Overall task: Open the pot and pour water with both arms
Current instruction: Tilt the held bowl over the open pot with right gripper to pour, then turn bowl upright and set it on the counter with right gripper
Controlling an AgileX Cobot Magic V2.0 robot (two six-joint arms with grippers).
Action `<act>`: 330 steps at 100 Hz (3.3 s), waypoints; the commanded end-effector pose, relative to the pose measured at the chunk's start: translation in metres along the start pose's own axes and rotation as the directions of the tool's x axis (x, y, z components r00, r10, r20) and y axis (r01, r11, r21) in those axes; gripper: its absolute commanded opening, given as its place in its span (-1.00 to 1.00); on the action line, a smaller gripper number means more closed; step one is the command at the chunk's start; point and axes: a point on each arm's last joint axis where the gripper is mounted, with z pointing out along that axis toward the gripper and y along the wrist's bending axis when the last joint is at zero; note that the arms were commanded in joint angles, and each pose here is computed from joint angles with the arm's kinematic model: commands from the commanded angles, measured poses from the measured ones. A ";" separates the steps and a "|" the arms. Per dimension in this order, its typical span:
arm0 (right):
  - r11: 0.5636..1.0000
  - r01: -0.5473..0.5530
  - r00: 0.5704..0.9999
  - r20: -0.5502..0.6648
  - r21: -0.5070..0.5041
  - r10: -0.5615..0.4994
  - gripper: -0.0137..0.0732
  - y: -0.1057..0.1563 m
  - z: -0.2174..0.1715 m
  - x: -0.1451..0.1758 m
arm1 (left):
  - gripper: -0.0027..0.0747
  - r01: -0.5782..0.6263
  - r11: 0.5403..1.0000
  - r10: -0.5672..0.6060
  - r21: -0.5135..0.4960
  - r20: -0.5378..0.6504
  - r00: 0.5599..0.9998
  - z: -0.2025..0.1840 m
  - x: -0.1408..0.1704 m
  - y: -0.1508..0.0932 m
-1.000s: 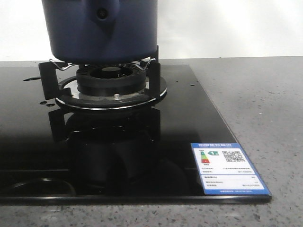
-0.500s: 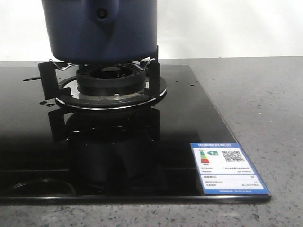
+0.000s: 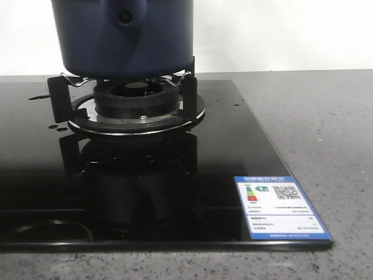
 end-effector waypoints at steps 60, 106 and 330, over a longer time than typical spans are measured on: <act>0.895 0.188 0.885 0.326 0.404 -0.333 -0.77 -0.022 -0.054 -0.054 | -0.17 0.022 0.998 -0.026 0.059 0.068 0.997 -0.003 -0.016 -0.012; 0.782 0.283 0.781 0.341 0.556 -0.524 -0.78 -0.023 -0.067 -0.068 | -0.17 0.018 0.998 -0.022 0.067 0.063 0.998 -0.001 -0.016 -0.016; 0.712 -0.649 0.392 -0.683 0.269 0.616 0.20 -0.123 -0.088 0.245 | -0.17 0.033 0.891 -0.033 0.454 -0.008 0.999 0.095 -0.015 -0.061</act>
